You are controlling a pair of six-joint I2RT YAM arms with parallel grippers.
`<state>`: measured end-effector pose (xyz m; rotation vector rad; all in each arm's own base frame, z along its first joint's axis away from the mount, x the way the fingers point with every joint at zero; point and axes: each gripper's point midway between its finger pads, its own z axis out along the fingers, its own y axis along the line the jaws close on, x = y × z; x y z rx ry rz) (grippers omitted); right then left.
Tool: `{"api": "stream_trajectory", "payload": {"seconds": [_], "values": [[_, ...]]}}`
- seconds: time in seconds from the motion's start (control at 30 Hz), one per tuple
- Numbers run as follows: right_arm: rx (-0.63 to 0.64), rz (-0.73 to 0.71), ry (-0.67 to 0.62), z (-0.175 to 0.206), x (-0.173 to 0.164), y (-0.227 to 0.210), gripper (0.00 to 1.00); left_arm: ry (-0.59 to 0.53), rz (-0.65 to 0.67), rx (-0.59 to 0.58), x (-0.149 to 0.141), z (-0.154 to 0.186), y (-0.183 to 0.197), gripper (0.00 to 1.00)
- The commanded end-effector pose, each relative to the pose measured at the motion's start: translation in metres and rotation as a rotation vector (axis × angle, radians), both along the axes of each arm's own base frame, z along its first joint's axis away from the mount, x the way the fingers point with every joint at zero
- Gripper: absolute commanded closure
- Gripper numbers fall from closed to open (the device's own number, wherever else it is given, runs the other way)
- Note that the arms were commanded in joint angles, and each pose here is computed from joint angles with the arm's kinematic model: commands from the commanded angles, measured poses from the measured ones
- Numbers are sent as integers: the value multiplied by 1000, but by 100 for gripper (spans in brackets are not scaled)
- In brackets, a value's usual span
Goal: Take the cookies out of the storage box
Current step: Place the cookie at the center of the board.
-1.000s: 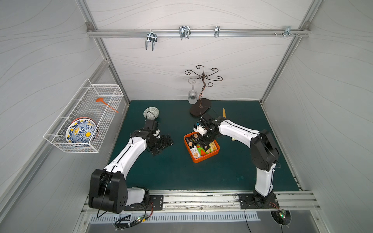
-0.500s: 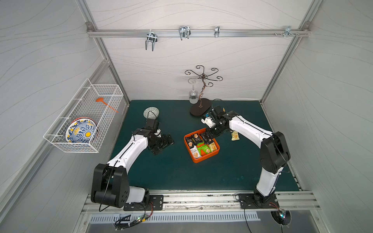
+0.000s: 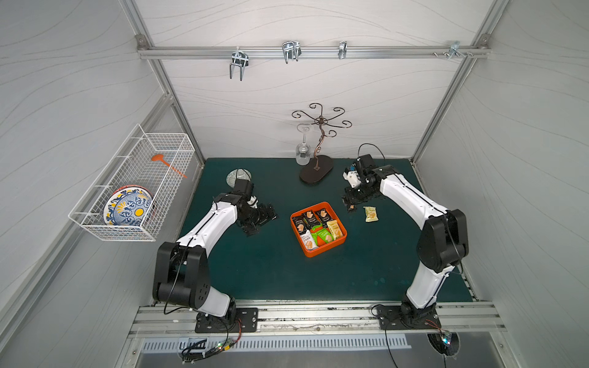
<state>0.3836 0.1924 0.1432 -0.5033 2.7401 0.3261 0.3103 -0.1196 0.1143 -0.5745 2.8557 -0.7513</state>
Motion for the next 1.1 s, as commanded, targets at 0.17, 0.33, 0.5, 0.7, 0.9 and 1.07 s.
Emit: {"api": "stream_trajectory", "payload": {"seconds": [0.17, 0.33, 0.5, 0.7, 0.9, 1.07], "values": [[-214, -150, 16, -42, 26, -34, 74, -40, -39, -15, 15, 16, -5, 1], [-248, -204, 58, -64, 28, -48, 73, -37, -52, -5, 14, 17, -4, 1], [-253, -259, 101, -86, 22, -56, 73, -29, -59, 4, 16, 17, -3, 1], [-238, -295, 126, -103, 24, -60, 73, -24, -40, 1, 18, 18, -3, 1], [-222, -306, 132, -112, 28, -56, 72, -33, -48, 25, 16, 24, 1, 1], [-236, -303, 143, -115, 30, -56, 61, -29, -45, 27, 17, 23, 1, 1]]}}
